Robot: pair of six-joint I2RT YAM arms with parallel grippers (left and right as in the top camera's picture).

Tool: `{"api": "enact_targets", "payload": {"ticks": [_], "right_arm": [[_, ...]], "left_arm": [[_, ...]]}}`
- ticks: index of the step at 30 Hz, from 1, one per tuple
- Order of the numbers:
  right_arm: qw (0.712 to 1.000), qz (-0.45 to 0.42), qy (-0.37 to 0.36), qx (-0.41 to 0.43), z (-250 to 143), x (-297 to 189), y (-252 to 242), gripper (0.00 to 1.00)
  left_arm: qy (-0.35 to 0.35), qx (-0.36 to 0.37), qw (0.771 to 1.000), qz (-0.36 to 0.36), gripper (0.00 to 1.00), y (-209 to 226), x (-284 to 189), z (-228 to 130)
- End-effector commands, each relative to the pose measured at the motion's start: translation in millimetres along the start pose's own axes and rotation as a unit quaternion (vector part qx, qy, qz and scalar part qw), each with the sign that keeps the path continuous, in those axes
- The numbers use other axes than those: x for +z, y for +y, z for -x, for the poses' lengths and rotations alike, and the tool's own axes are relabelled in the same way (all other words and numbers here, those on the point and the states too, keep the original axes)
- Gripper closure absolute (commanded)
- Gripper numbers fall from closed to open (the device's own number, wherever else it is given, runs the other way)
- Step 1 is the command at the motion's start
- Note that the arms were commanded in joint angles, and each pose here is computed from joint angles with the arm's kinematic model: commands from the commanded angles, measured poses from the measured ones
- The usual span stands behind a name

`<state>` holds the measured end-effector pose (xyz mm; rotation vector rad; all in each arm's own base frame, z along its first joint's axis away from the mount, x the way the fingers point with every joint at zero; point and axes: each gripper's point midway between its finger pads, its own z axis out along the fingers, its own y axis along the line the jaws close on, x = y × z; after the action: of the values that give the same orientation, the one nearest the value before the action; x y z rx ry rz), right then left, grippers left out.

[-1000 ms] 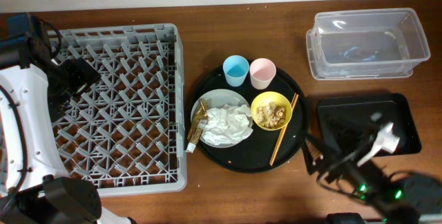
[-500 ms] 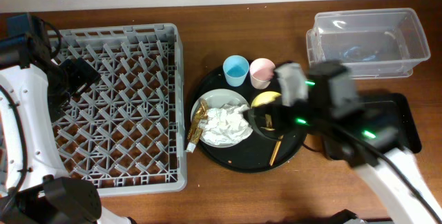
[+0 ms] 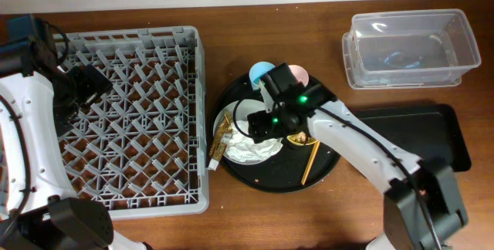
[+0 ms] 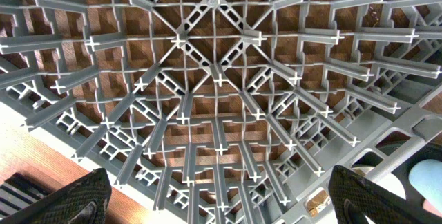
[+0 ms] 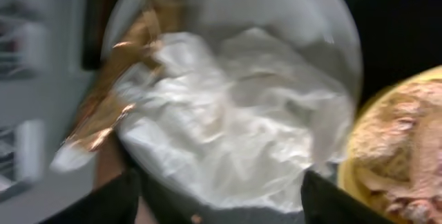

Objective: Sort waste into correct bins and load items into the dishwasher rack
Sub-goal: 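Move the right gripper to the white tissue on the white plate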

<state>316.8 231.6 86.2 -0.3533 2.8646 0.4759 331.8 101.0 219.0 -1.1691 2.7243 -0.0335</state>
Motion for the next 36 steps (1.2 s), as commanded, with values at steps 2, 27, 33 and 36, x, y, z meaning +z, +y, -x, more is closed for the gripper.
{"api": "enact_targets", "payload": {"ticks": [2, 27, 33, 36], "right_arm": [[0.994, -0.086, -0.028, 0.062, 6, 13, -15, 0.42], [0.982, -0.167, -0.013, 0.085, -14, 55, -32, 0.96], [0.986, -0.142, -0.037, 0.082, -3, 26, -19, 0.96], [0.987, -0.128, -0.062, 0.08, 6, -8, -8, 0.96]], "left_arm": [[-0.012, -0.003, 1.0, -0.003, 0.01, 0, -7, 3], [-0.012, -0.003, 1.0, -0.003, 0.01, 0, -7, 3], [-0.012, -0.003, 1.0, -0.003, 0.01, 0, -7, 3], [-0.012, -0.003, 1.0, -0.003, 0.01, 0, -7, 3]]}}
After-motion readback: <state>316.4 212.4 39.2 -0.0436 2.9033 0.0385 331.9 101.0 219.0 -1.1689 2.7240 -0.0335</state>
